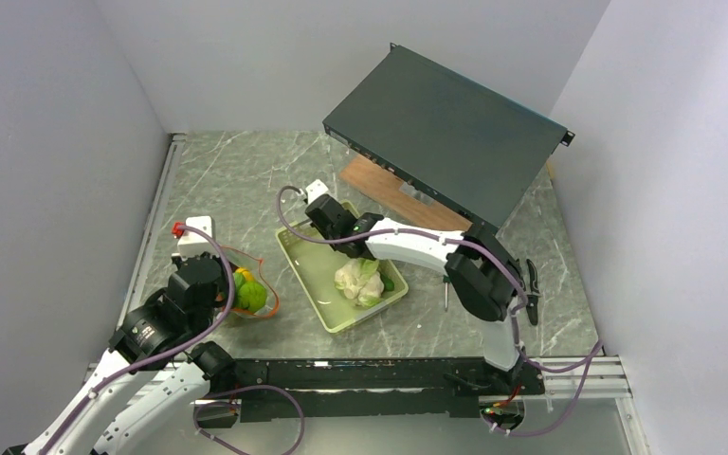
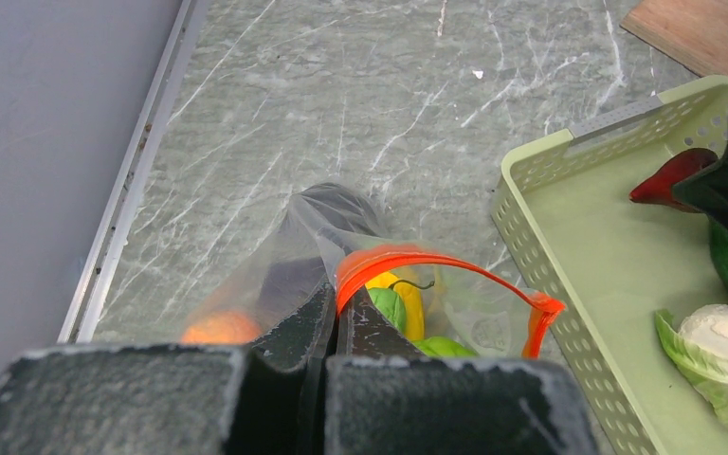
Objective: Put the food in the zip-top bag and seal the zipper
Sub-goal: Pick up the fake vegetable from the bin, then place the fake vegetable in the zipper food storage bag.
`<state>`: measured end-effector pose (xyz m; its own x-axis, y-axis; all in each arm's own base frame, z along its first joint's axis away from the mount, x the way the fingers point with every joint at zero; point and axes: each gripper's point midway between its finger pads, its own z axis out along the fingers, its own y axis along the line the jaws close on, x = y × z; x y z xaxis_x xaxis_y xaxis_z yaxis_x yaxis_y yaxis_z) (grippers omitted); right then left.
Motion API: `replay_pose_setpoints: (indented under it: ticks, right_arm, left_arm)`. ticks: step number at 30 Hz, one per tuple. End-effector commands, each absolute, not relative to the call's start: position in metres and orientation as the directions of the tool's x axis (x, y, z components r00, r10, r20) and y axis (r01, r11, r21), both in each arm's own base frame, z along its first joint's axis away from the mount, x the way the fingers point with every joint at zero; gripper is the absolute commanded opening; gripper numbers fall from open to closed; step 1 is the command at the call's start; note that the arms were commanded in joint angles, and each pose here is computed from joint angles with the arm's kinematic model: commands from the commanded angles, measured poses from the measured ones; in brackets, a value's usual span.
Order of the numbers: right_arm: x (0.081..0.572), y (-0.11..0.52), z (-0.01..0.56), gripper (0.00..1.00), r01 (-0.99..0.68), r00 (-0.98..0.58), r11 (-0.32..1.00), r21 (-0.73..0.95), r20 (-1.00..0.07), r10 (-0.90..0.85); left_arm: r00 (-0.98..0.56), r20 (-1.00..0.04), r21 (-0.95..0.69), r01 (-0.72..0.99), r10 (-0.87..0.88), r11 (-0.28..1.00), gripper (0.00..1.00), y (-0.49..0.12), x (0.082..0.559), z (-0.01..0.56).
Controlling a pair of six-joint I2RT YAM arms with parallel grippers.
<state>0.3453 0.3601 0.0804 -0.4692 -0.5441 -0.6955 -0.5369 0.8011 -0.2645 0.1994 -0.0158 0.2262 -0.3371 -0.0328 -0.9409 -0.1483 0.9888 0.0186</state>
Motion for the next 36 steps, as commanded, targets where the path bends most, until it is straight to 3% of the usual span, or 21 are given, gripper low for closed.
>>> replay_pose_setpoints:
  ticks: [1, 11, 20, 27, 36]
  right_arm:
    - [0.335, 0.369, 0.106, 0.00, -0.544, -0.479, 0.823, -0.162, -0.746, -0.463]
    - [0.301, 0.383, 0.145, 0.00, -0.606, -0.515, 0.794, 0.052, -0.787, -0.341]
    - [0.224, 0.419, 0.227, 0.00, -0.740, -0.513, 0.579, 0.343, -0.844, -0.156]
    - [0.163, 0.461, 0.269, 0.00, -0.831, -0.466, 0.401, 0.386, -0.877, -0.120]
    - [0.159, 0.498, 0.278, 0.00, -0.832, -0.500, 0.331, 0.446, -0.860, -0.099]
  left_arm:
    - [-0.300, -0.952, -0.011, -0.170, -0.062, 0.985, 0.00, -0.013, 0.200, 0.235]
    - [-0.299, -0.952, -0.012, -0.165, -0.061, 0.986, 0.00, -0.014, 0.201, 0.236]
    - [-0.294, -0.953, -0.016, -0.170, -0.066, 0.985, 0.00, -0.013, 0.200, 0.236]
    - [-0.300, -0.952, -0.011, -0.176, -0.064, 0.984, 0.00, -0.012, 0.200, 0.236]
    - [-0.301, -0.952, -0.005, -0.178, -0.059, 0.984, 0.00, -0.012, 0.201, 0.235]
